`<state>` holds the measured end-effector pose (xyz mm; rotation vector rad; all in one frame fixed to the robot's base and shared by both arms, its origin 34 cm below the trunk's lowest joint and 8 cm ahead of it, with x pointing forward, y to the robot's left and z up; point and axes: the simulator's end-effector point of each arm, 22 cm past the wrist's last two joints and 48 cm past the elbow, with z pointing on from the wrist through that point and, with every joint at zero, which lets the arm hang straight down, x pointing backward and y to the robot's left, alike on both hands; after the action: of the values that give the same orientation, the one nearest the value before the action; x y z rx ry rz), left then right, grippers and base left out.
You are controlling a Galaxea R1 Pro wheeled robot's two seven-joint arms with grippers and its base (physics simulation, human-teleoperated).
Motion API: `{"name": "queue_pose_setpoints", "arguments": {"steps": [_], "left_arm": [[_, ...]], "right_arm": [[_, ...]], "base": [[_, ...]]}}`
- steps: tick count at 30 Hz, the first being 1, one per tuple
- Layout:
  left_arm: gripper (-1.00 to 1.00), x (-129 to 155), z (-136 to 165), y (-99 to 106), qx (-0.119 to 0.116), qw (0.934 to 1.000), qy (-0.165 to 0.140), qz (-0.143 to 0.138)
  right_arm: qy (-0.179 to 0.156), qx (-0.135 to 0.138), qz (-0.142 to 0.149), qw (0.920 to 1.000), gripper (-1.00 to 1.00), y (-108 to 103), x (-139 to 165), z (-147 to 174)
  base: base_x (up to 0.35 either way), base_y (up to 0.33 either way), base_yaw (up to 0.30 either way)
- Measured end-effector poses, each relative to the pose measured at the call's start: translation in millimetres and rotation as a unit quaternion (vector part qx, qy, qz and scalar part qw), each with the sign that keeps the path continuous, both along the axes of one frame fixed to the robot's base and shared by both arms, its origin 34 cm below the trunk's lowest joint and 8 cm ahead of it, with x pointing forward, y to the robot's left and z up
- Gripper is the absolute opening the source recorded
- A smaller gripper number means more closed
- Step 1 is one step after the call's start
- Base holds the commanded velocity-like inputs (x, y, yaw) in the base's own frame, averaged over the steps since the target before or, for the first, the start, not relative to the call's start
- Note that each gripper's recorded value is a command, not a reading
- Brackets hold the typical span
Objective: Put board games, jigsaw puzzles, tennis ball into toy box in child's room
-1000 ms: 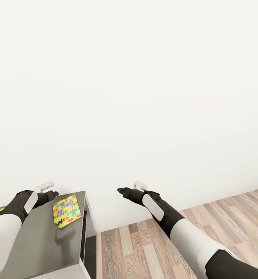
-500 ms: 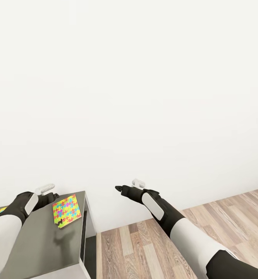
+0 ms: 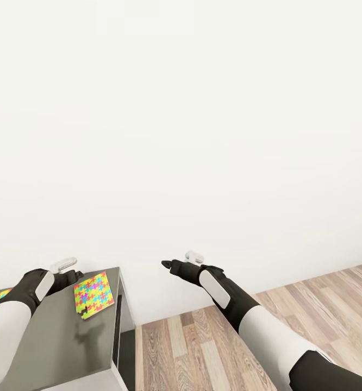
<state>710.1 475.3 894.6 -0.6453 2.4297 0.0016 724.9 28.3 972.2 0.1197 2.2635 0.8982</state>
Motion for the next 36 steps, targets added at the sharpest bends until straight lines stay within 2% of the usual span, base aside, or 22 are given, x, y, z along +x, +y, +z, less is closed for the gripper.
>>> {"name": "queue_pose_setpoints", "arguments": {"steps": [36], "left_arm": [[1.00,-3,-33,-5,-0.001,0.9997,0.023,-0.004]], "right_arm": [[0.029,-0.001,0.000,0.9996,1.00,1,-3,-36]], "base": [[0.000,0.000,0.000]]}}
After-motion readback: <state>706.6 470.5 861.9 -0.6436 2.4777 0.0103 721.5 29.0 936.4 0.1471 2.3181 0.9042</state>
